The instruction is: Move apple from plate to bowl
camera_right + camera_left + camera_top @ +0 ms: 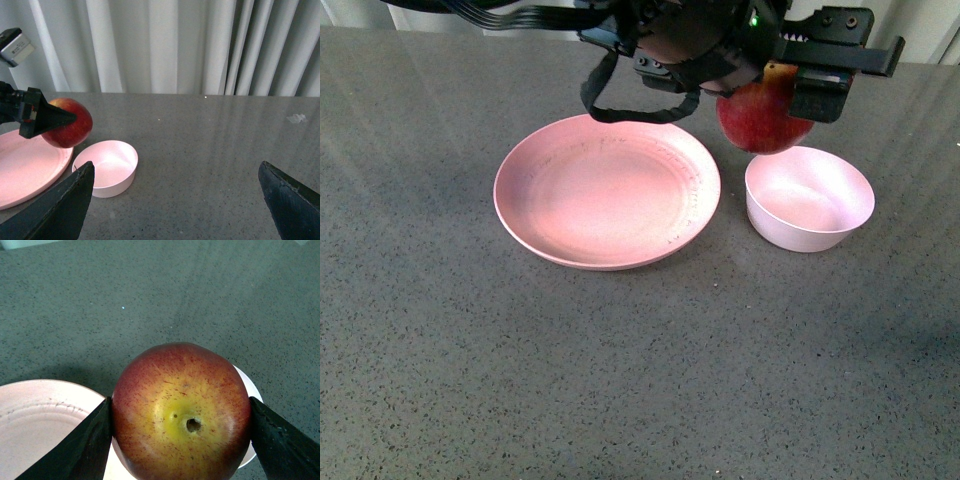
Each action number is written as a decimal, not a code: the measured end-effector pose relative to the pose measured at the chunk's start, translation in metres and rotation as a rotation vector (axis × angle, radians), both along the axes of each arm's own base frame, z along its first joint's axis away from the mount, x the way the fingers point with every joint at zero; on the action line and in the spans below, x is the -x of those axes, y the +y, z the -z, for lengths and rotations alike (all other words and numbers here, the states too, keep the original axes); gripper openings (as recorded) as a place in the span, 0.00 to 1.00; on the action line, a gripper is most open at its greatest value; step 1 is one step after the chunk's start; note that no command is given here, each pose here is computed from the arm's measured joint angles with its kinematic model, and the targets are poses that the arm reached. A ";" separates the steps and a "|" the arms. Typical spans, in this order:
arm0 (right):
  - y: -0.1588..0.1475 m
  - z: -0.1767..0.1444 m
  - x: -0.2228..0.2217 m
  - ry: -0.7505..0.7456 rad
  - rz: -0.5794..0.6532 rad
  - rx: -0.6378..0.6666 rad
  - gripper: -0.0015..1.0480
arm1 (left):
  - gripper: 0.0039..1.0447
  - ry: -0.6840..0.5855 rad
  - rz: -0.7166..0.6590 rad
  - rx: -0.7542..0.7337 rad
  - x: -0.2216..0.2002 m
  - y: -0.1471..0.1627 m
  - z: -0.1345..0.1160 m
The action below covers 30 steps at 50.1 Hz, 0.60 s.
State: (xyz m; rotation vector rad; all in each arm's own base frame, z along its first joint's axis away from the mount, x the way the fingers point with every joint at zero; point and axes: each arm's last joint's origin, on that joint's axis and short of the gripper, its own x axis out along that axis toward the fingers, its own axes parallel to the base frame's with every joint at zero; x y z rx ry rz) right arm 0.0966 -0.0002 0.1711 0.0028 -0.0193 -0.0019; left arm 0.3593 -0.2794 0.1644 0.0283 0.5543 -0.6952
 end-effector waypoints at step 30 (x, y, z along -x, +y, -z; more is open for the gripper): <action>0.000 0.000 0.000 0.000 0.000 0.000 0.91 | 0.65 0.039 0.096 -0.037 0.015 -0.049 0.024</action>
